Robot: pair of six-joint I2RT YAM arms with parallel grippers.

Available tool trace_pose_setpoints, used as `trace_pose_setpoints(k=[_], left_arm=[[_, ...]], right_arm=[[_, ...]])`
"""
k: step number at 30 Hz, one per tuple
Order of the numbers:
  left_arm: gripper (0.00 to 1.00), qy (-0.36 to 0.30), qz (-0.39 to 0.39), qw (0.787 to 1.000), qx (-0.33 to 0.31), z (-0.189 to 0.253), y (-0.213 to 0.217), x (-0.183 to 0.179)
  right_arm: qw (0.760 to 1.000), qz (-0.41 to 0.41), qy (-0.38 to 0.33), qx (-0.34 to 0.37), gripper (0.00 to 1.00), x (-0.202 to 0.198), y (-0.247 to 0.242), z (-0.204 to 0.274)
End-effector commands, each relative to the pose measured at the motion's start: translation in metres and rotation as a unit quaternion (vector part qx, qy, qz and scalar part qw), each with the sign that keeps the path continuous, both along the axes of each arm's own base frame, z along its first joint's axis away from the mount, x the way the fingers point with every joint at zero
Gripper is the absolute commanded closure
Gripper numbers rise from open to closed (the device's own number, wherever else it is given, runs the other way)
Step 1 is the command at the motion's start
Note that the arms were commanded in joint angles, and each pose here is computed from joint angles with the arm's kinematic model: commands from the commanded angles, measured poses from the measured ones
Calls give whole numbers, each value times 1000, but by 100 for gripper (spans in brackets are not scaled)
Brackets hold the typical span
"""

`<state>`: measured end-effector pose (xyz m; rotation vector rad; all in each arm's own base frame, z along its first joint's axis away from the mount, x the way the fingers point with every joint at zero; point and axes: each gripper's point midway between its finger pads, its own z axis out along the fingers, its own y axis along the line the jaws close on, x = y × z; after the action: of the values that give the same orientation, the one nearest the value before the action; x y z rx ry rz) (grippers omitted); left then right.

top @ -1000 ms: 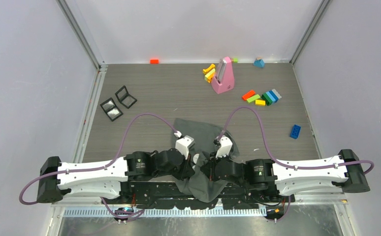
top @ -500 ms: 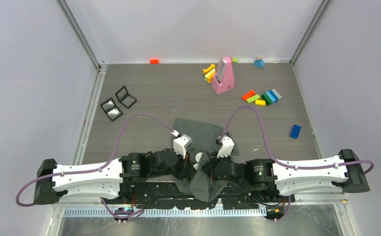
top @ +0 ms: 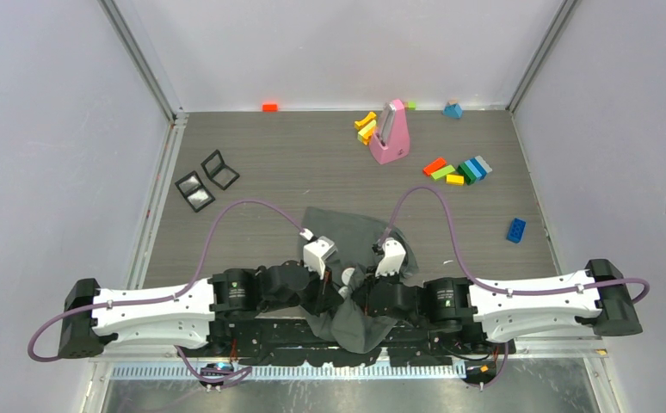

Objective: Pin the brooch onto the clothing

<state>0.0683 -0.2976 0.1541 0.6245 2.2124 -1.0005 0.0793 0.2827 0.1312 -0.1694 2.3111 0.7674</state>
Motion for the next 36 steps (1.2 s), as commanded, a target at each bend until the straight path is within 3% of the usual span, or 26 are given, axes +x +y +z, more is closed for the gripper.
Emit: trace_pose_setpoints(k=[1,23,33,36], left_arm=[[100,-13,-19,996,-81,36,-23,-2],[100,-2,-65,996,-65,15,-48,-12],[100,-37,3,995,-88,31,-36,12],[100,-41,36,996,-69,29,-23,20]], right_arm=[[1000,-28,-11,7,99,8,5,10],[998,-61,10,11,100,29,6,18],[997,-72,28,-6,100,29,3,0],[997,-73,29,-4,100,29,2,0]])
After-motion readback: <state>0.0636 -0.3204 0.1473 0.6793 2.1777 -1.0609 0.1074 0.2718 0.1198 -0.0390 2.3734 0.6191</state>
